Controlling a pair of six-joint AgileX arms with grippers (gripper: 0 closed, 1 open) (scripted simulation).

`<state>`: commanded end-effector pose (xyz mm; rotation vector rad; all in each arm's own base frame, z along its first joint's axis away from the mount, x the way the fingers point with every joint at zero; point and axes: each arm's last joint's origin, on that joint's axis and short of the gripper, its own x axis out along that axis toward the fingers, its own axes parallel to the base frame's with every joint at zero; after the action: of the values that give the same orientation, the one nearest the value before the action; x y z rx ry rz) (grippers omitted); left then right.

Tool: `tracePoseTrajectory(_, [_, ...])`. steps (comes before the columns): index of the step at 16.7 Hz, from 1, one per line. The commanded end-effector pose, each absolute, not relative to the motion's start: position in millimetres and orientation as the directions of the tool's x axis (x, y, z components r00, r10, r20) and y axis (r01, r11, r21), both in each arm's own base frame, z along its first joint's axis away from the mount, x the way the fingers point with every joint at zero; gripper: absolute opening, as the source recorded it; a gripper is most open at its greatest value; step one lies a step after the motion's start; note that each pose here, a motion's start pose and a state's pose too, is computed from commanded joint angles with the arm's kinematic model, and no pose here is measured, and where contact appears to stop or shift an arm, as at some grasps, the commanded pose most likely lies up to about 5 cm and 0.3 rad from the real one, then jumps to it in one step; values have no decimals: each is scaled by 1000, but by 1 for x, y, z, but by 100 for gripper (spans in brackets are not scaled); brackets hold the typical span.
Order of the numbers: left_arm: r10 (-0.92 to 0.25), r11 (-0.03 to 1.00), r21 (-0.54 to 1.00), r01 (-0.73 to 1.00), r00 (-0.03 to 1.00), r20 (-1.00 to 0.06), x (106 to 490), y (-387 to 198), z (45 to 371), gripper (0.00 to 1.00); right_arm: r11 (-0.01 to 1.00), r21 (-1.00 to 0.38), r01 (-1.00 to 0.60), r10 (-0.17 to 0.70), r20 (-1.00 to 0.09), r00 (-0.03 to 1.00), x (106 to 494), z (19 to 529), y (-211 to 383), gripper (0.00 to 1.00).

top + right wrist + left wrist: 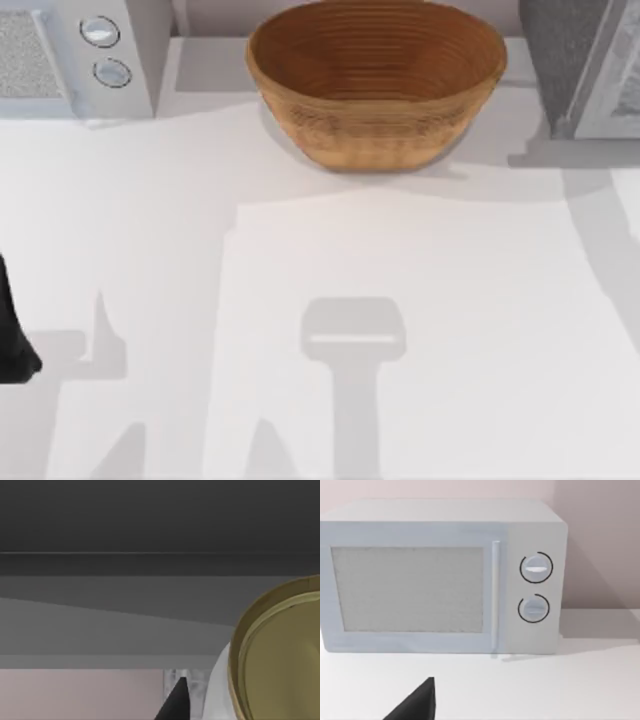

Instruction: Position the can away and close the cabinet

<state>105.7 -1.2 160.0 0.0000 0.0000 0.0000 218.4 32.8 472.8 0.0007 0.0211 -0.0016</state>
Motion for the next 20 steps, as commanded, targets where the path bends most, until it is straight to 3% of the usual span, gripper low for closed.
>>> tracePoseTrajectory(6, [0, 1000, 0, 0, 1000, 0, 106, -1, 160, 100, 1000, 1, 2, -2, -1, 1000, 255, 509, 46, 0])
tracePoseTrajectory(14, [0, 1000, 0, 0, 1000, 0, 106, -1, 160, 100, 1000, 3, 5, -5, -2, 1000, 259, 511, 46, 0])
tracePoseTrajectory(20, [0, 1000, 0, 0, 1000, 0, 106, -1, 160, 100, 1000, 4, 4, -3, -18, 1000, 309, 529, 50, 0])
